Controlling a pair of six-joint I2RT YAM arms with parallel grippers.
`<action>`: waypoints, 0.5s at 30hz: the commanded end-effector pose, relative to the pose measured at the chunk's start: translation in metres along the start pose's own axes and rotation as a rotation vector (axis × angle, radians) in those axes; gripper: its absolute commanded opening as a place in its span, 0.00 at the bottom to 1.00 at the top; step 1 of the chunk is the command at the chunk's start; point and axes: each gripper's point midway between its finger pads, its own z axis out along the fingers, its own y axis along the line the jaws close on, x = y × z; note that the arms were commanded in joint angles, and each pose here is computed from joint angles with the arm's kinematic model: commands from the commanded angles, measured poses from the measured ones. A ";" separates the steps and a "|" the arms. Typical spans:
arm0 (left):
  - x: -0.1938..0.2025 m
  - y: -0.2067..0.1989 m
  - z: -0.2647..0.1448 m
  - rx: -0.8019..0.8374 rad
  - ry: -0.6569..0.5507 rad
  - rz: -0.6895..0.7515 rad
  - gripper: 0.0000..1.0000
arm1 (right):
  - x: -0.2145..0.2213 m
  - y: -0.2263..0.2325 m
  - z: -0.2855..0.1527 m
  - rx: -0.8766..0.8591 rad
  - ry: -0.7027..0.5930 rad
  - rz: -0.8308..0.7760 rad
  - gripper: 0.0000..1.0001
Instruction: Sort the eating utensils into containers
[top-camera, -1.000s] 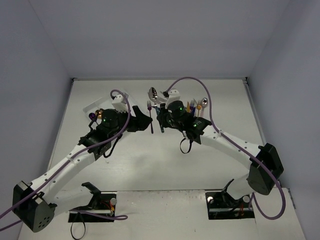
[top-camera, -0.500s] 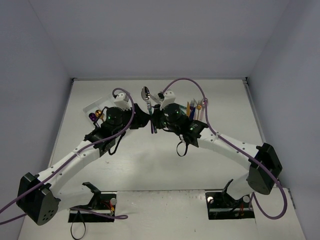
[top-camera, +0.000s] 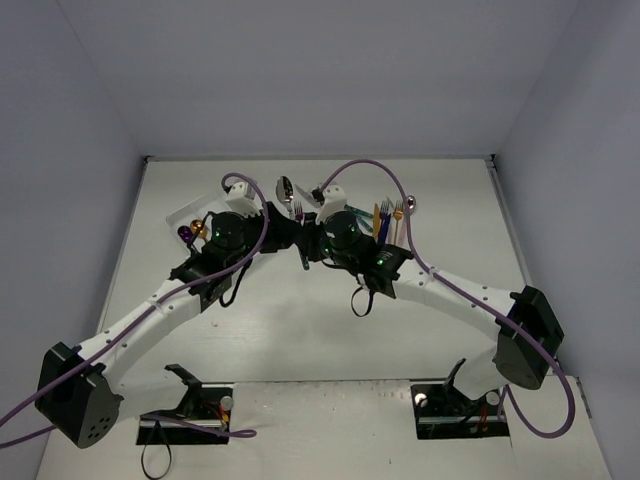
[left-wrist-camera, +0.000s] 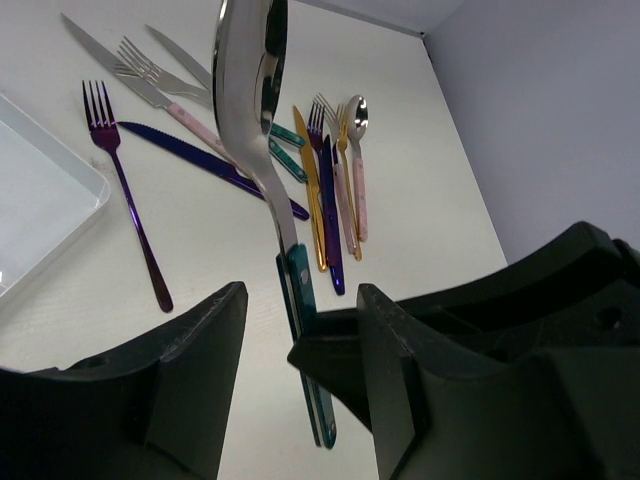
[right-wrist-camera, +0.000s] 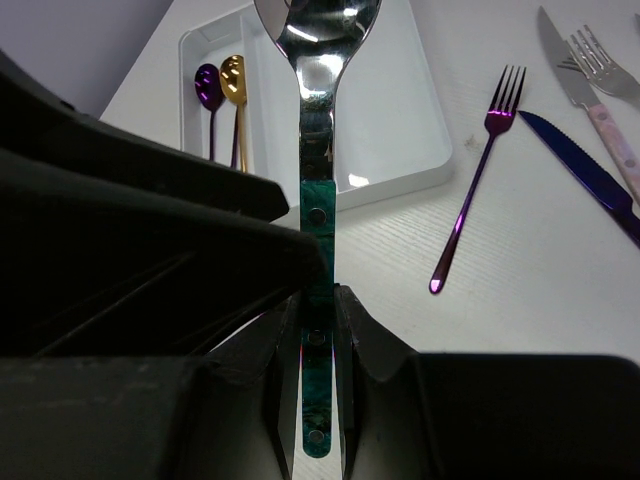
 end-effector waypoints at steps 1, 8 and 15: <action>-0.047 -0.030 0.000 0.106 -0.137 -0.029 0.45 | -0.032 0.024 -0.005 -0.083 -0.119 0.019 0.00; -0.037 -0.026 0.009 0.110 -0.097 -0.042 0.44 | -0.035 0.027 -0.007 -0.097 -0.128 0.021 0.00; -0.026 -0.022 0.013 0.108 -0.066 -0.061 0.25 | -0.036 0.029 -0.007 -0.108 -0.133 0.022 0.00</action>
